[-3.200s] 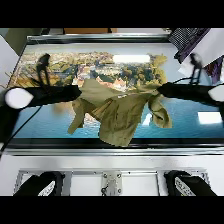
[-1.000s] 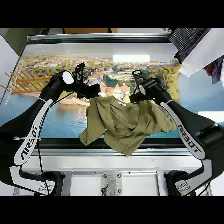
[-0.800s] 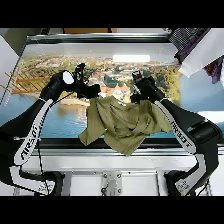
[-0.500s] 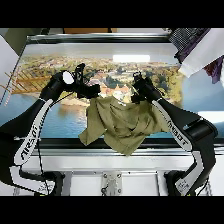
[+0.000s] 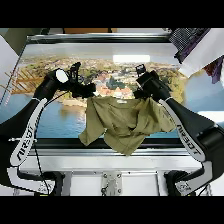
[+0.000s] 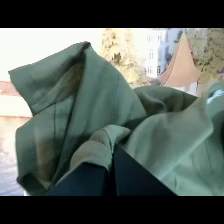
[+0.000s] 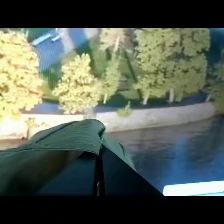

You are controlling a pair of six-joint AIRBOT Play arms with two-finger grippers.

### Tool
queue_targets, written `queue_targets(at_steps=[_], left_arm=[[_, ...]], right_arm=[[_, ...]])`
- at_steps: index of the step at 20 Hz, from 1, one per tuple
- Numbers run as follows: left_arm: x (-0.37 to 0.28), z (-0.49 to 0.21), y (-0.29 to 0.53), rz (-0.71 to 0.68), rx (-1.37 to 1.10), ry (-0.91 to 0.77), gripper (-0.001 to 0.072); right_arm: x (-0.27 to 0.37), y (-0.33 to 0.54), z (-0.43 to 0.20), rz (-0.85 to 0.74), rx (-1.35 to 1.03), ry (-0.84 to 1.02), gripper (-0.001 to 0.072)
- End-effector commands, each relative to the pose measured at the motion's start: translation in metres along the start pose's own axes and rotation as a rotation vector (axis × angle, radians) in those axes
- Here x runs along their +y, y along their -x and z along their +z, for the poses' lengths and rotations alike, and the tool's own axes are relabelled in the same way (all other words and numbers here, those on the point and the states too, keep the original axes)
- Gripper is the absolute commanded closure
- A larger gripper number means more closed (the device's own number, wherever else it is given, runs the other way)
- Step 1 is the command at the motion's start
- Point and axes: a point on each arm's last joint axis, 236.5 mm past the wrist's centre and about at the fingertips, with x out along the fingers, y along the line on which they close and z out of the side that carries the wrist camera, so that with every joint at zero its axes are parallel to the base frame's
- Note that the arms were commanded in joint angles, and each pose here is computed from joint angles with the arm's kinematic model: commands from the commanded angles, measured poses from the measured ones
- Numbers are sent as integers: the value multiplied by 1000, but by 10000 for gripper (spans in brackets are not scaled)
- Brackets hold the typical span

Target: Fold the clothes and pants, and hang the long-sleeved shirts on hangers.

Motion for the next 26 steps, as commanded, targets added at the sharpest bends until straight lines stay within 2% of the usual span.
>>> queue_targets(at_steps=[1, 5, 7, 11, 14, 17, 18, 19, 20, 23, 26], left_arm=[[2, -9, 31, -2, 23, -74, 691], [22, -48, 53, 94, 44, -132, 692], [32, -65, 47, 99, 33, -115, 691], [28, -31, 46, 86, -121, -113, 691], [8, 17, 59, 65, -203, -139, 691], [-1, 50, 55, 49, -226, -98, 683], [-1, 55, 49, 49, -215, -95, 432], [-1, 60, 44, 49, -203, -96, 131], [-2, 63, 42, 49, -181, -101, 84], [-7, 52, 40, 51, -103, -126, 83], [-21, 14, 17, 50, -3, -232, 83]], right_arm=[[-15, 59, -33, 28, 49, 13, 702], [24, 111, -112, 232, 144, 41, 701], [38, 129, -131, 293, 127, 17, 702], [40, 139, -97, 333, -28, -101, 702], [35, 139, -59, 371, -123, -259, 702], [17, 127, -46, 358, -133, -393, 702], [11, 123, -44, 353, -129, -429, 702], [6, 120, -42, 348, -127, -446, 702], [1, 118, -40, 345, -132, -458, 702], [-10, 114, -37, 337, -138, -488, 702], [-14, 112, -36, 333, -137, -498, 702]])
